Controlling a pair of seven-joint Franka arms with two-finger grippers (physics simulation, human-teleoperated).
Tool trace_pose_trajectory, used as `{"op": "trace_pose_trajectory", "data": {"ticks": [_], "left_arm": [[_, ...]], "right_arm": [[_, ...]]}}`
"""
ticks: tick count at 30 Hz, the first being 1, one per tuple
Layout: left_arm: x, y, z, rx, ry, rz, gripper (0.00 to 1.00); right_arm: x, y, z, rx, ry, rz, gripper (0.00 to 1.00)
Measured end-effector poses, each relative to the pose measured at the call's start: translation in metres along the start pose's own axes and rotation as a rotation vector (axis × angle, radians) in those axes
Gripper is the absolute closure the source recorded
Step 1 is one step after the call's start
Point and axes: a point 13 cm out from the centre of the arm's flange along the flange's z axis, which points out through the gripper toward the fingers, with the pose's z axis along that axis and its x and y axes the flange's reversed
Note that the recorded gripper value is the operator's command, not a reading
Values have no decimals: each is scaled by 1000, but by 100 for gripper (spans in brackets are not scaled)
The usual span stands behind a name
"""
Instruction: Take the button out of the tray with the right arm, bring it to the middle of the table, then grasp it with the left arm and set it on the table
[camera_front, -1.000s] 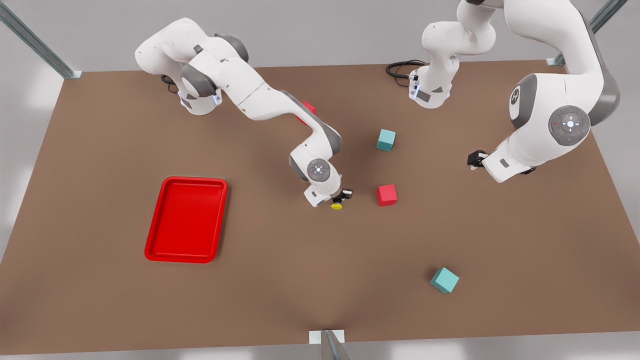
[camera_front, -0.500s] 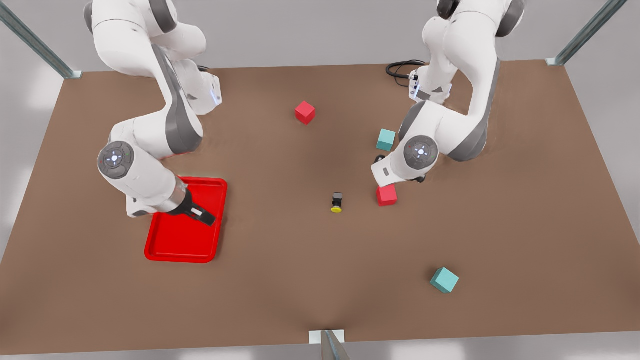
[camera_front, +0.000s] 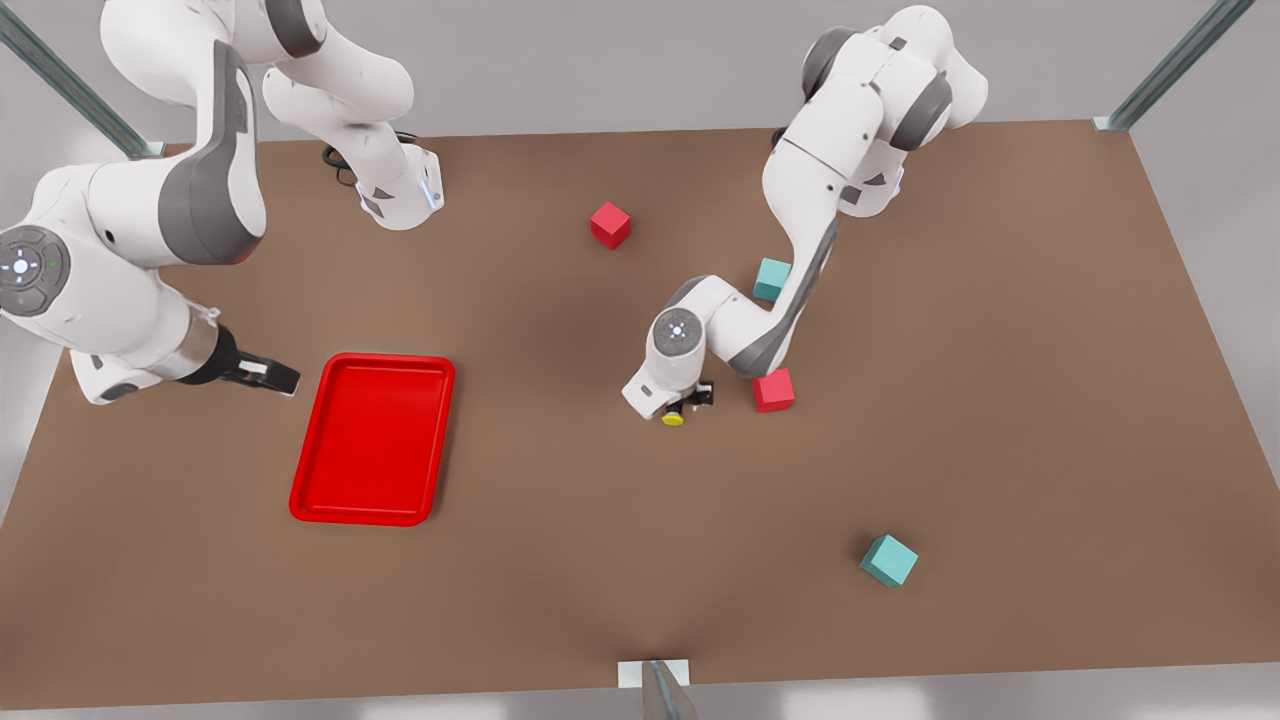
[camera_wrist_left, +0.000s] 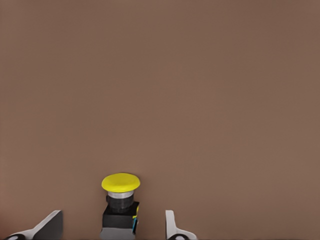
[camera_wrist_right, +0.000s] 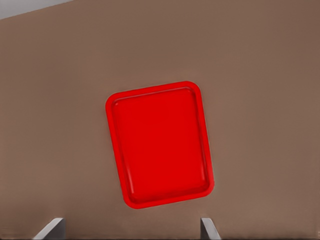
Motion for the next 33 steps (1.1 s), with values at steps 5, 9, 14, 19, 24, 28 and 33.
{"op": "trace_pose_trajectory", "data": {"ticks": [5, 9, 14, 19, 24, 28, 33], "left_arm": [[3, 3, 24, -12, -3, -20, 0], [8, 8, 47, -20, 13, -42, 0], [14, 7, 59, -22, 19, -50, 0], [15, 7, 66, -20, 22, -28, 0], [14, 9, 73, -22, 25, -4, 0], [12, 8, 70, -18, 21, 13, 1], [12, 8, 68, -19, 20, 30, 29]], "right_arm": [[14, 7, 9, -5, 67, -87, 0], [22, 6, 12, -8, 101, -132, 0], [25, 0, 13, -10, 121, -168, 0], [27, -1, 13, -12, 129, -203, 0], [28, -1, 13, -11, 131, -228, 0], [27, -2, 15, -11, 135, -244, 0], [28, -1, 15, -12, 136, -260, 0]]}}
